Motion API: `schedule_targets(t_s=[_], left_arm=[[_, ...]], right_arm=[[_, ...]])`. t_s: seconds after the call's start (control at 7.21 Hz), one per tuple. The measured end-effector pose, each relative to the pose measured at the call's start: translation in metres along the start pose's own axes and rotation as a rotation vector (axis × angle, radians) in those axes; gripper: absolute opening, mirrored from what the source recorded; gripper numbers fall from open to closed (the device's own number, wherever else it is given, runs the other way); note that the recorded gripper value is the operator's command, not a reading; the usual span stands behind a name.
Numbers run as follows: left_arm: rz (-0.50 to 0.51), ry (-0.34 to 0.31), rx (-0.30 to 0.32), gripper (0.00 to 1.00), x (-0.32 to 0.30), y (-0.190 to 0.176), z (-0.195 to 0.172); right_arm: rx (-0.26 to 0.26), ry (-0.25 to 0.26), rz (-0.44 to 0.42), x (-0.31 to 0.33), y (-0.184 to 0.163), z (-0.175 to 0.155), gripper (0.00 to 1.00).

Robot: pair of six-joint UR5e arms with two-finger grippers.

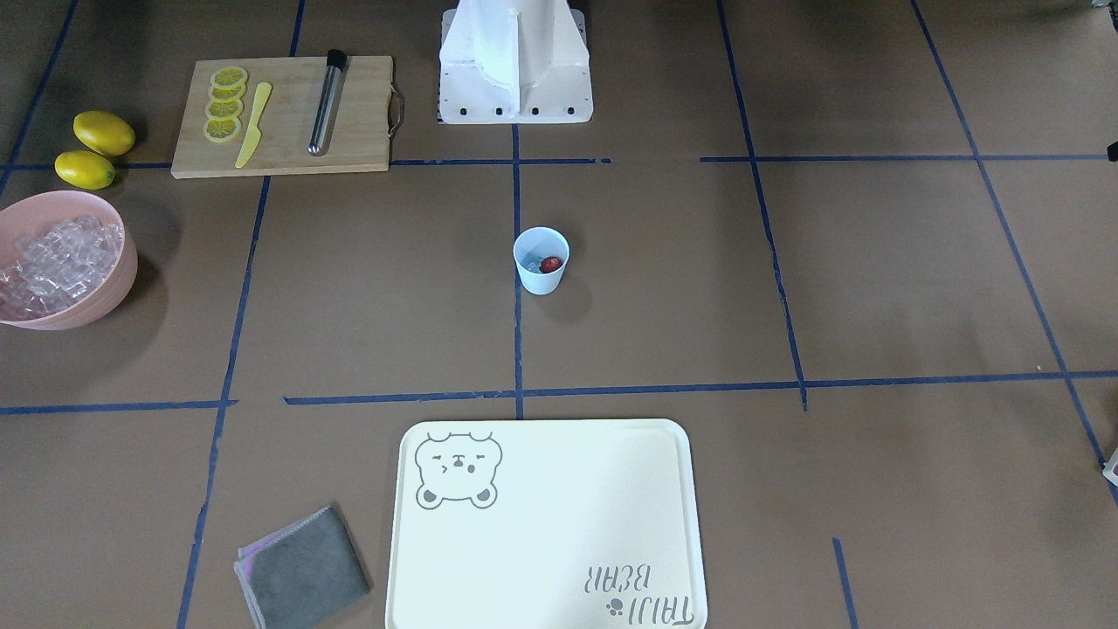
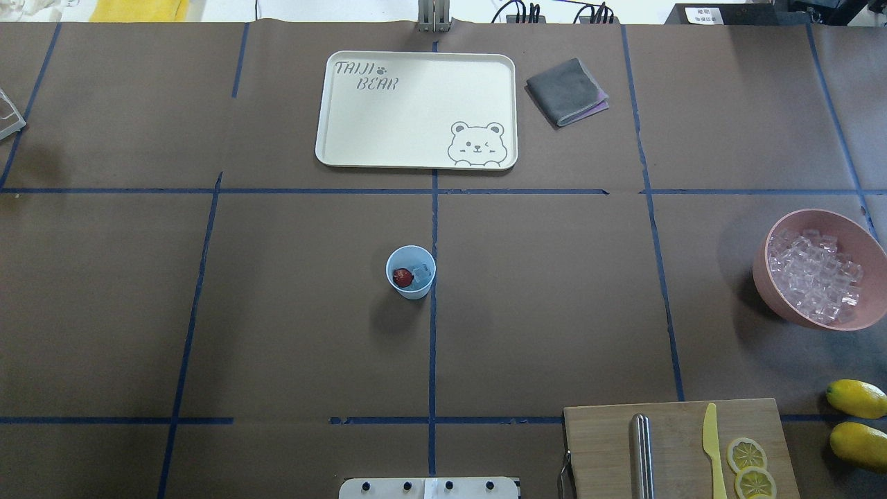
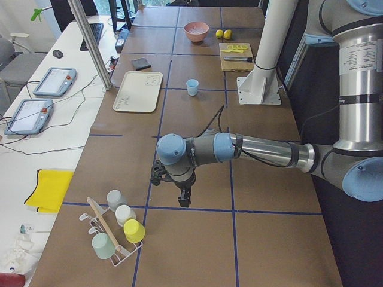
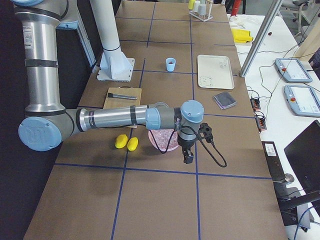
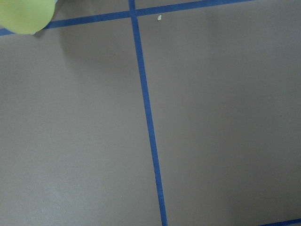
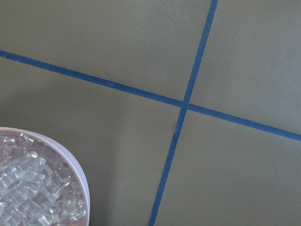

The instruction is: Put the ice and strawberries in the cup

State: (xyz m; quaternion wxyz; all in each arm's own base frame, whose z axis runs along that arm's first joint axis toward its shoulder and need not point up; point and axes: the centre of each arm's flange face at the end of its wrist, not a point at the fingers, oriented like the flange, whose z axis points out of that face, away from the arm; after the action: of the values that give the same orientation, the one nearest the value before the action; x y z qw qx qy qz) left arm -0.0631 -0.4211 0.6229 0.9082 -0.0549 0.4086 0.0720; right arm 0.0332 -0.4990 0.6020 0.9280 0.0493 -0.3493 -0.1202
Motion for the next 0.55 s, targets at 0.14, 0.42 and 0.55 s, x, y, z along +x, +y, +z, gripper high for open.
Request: schedule_targets(t_s=[0.14,0.42,0.55], left_arm=[[-0.027,0.007,-0.019,1.00,-0.004,0.003,0.001],[-0.035,0.008,-0.021,1.00,-0.003,-0.001,-0.004],[-0.027,0.005,-0.013,1.00,-0.001,-0.013,-0.009]], right_arm=[[0.000,-0.010,0.001,-0.001,-0.001,0.000,1.00],[0.001,-0.024,0.003,-0.002,-0.001,0.001,1.00],[0.002,-0.026,0.002,-0.002,-0.001,0.001,1.00]])
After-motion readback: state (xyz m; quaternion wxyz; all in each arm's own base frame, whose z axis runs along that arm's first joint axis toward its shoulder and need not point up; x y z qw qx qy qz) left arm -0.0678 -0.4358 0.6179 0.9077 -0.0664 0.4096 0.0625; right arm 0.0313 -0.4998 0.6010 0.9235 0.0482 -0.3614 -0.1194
